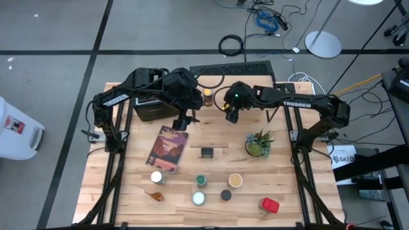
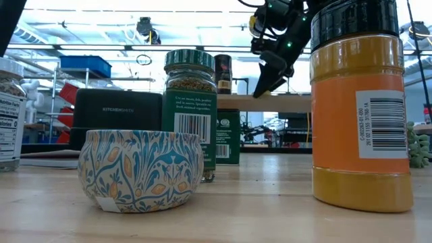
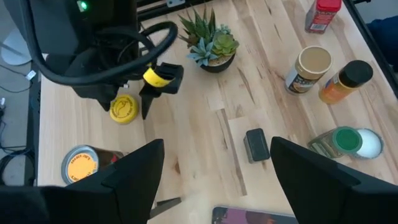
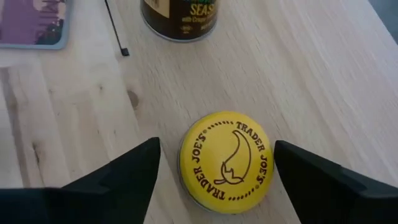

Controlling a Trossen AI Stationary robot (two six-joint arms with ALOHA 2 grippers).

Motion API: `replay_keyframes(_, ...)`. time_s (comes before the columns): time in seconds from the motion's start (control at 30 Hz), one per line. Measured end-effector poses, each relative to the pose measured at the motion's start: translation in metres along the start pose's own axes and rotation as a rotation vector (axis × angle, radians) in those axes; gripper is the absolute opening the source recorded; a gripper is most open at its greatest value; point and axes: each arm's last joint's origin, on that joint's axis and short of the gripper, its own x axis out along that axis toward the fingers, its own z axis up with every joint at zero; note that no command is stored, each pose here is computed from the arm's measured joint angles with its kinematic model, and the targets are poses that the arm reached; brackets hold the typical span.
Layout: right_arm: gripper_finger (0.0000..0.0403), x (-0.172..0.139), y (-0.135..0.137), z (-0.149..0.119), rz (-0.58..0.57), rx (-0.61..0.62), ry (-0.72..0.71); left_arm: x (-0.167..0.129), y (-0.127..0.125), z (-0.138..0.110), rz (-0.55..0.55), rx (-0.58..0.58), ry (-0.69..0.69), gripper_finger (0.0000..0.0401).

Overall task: Shelf spices
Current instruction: Put the yellow cap into the seasoning bottle

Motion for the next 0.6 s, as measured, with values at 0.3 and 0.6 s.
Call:
replay_keyframes(0.3, 0.0274, -0.0042, -0.0035, 0.0016, 0.03, 0.013, -0.024, 0.0, 0.0, 0.0, 0.0, 0.006, 0.0, 0.0303)
replay_keyframes(0.6, 0.0208, -0.0039, -0.0043, 0.0007, 0.056, 0.017, -0.013, -0.0004, 0.0, 0.0, 0.001, -0.001, -0.001, 0.0303)
